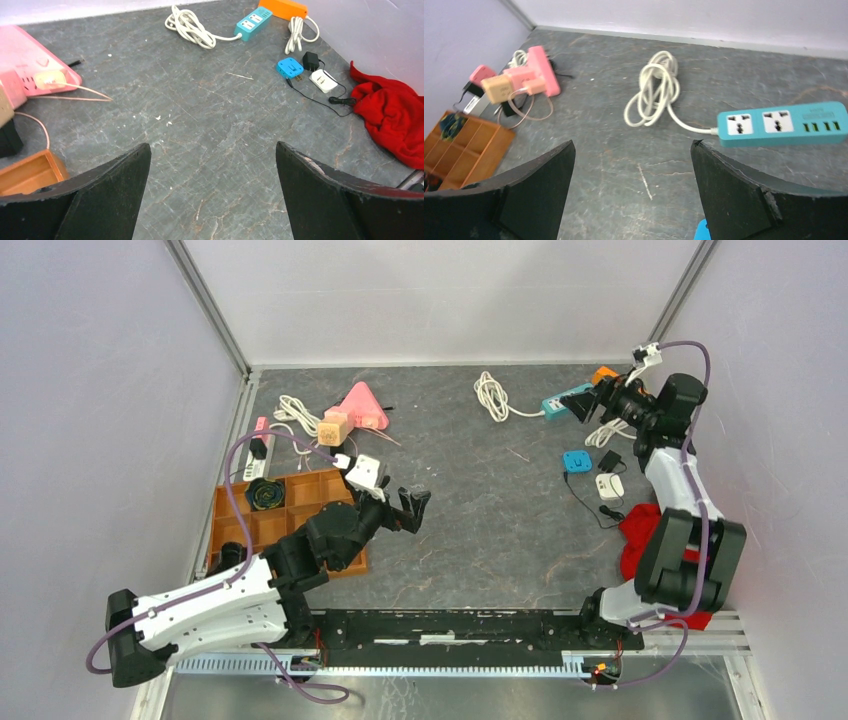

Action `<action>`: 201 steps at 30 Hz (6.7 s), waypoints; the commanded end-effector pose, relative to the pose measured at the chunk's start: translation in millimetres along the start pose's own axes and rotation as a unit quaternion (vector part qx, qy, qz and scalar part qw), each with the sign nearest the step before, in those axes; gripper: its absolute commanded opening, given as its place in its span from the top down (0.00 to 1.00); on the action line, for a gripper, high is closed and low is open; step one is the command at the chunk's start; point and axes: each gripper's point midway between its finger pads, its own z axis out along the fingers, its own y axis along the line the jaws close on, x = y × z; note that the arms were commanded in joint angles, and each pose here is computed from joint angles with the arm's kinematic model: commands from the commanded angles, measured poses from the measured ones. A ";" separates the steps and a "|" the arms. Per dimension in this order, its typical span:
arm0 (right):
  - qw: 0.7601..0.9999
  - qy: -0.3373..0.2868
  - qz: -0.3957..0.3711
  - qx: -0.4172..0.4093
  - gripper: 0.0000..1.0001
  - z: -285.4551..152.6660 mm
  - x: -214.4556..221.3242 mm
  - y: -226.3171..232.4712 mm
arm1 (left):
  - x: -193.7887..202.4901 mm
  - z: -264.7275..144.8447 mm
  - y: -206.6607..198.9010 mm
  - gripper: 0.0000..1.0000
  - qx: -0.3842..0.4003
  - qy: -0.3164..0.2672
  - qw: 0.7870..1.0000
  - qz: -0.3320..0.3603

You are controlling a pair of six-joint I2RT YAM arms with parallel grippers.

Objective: Pull the plug off the socket
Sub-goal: Place the socket at the corner of the board, then pick up the socket from the corner of the board, then remove the plug from the socket.

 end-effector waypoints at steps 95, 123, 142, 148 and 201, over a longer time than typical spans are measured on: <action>0.985 0.044 -0.074 -0.148 0.07 -45.3 77.3 106.0 | 48.9 154.9 292.4 0.97 -0.208 0.271 0.936 -0.084; 0.936 0.035 -0.256 -0.239 0.06 -28.9 106.8 166.3 | 59.6 191.6 125.2 0.98 0.025 0.250 0.874 -0.416; 0.803 -0.025 -0.565 -0.188 0.02 24.7 108.0 223.7 | 77.9 195.6 54.7 0.98 -0.043 0.269 0.730 -0.627; 0.769 -0.059 -0.626 -0.118 0.02 31.3 122.7 229.4 | 72.8 192.9 53.6 0.98 -0.090 0.204 0.698 -0.681; 0.743 0.002 -0.659 -0.113 1.00 47.9 161.7 182.4 | 79.9 161.5 90.2 0.98 -0.142 0.137 0.687 -0.699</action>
